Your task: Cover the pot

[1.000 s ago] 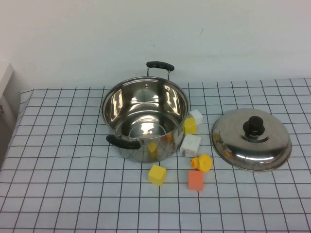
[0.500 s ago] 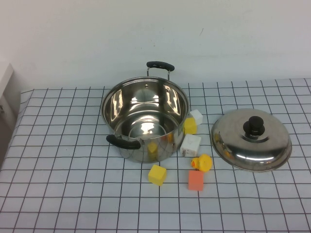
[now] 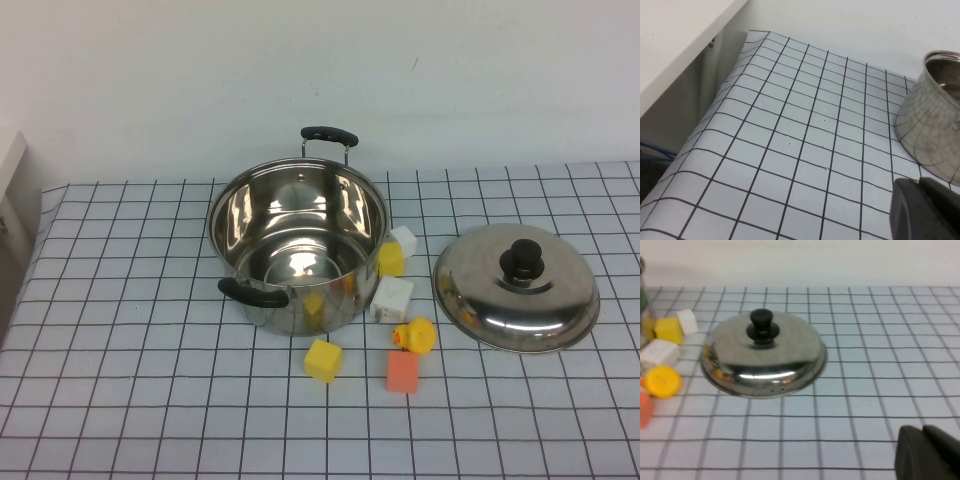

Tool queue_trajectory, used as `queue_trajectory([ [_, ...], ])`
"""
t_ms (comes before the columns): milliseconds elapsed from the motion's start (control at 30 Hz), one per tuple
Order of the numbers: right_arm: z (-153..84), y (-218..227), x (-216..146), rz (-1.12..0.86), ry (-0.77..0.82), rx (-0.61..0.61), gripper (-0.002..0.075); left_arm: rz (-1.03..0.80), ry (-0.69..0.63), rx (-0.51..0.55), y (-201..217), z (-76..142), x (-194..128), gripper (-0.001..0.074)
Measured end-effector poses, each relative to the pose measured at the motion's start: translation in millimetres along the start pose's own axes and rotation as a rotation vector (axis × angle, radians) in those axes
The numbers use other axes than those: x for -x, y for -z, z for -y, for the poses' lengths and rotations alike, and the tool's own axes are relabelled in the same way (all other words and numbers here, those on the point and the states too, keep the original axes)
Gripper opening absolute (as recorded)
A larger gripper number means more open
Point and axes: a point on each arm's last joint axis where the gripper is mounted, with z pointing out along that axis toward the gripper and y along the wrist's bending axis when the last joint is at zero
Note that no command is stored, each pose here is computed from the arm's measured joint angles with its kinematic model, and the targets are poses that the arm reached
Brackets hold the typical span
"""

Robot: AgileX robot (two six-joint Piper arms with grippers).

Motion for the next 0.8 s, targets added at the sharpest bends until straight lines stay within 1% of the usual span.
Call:
queue_trajectory([
  [67,-2,0,0,0.004,-0.08,0.025,-0.0002,0.0,0.0,0.0,0,0,0,-0.0003],
  [100,-4,0,1,0.006,-0.155,0.047,-0.0002,0.0,0.0,0.0,0,0,0,-0.0003],
  [167,-9,0,1,0.004,-0.351,0.102,-0.0002,0.0,0.0,0.0,0,0,0,-0.0003],
  [267,-18,1,4,-0.008,-0.743,0.213,-0.0002,0.0,0.0,0.0,0,0,0,-0.0003],
  [300,-20,1,6,-0.012,-0.832,0.239,-0.0002,0.0,0.0,0.0,0,0,0,-0.0003],
  [333,-20,2,7,-0.012,-0.877,0.253,-0.0002,0.0,0.0,0.0,0,0,0,-0.0003],
  [400,-21,2,7,-0.01,-0.876,0.259,-0.0002,0.0,0.0,0.0,0,0,0,-0.0003],
  [500,-19,1,7,0.015,-0.743,0.237,-0.0002,0.0,0.0,0.0,0,0,0,-0.0003],
  [633,-16,1,10,0.072,-0.619,0.206,-0.0002,0.0,0.0,0.0,0,0,0,-0.0003],
  [800,-16,2,11,0.089,-0.458,0.204,-0.0002,0.004,-0.049,0.018,0,-2,0,-0.0003],
])
